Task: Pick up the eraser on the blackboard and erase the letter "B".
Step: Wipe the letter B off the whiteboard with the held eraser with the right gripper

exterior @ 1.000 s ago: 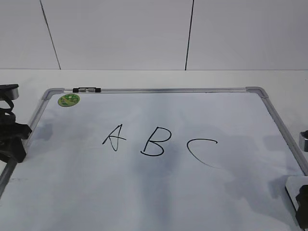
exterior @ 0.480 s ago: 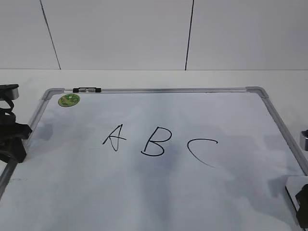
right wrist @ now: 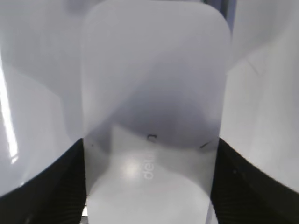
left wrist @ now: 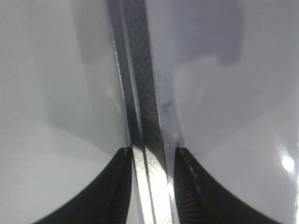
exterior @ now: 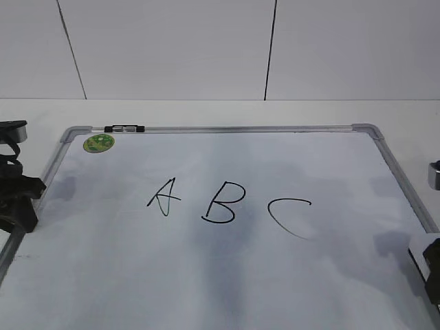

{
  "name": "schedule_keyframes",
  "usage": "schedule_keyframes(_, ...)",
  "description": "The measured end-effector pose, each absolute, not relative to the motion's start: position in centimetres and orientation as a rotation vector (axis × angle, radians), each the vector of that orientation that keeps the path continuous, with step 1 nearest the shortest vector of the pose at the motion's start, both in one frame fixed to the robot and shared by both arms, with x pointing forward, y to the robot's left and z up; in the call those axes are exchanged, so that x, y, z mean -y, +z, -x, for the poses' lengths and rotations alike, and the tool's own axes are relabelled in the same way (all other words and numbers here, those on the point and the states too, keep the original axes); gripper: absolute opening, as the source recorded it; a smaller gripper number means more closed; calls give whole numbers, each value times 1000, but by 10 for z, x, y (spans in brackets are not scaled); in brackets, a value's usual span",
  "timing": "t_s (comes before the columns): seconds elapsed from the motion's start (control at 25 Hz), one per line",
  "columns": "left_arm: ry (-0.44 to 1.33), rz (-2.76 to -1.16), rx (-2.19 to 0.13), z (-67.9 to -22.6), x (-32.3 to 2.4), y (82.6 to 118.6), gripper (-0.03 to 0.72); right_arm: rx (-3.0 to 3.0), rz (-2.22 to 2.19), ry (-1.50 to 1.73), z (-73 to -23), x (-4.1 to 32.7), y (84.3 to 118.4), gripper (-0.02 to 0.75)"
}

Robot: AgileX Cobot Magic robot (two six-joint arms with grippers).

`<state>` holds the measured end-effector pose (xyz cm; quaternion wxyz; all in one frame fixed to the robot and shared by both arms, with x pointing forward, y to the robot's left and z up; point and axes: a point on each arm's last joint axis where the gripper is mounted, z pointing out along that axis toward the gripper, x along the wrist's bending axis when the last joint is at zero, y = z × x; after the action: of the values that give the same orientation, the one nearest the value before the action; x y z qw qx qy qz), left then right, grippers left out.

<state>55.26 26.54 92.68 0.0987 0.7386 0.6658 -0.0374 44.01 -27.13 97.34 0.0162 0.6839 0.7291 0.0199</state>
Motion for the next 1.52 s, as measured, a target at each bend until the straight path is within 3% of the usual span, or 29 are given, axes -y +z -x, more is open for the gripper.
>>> schedule_keyframes(0.44,-114,-2184,-1971,-552,-265,927,232,-2236,-2185,385,-465,253,1008,545)
schedule_keyframes(0.72,-114,-2184,-1971,-552,-265,927,232,-2314,-2041,559,-487,215,1038,545)
schedule_keyframes(1.2,-116,-2185,-1971,-552,-265,927,232,-2519,-1877,612,-547,123,1040,544)
schedule_keyframes(1.52,-116,-2185,-1971,-552,-265,927,232,-2649,-1576,295,-573,73,1017,544)
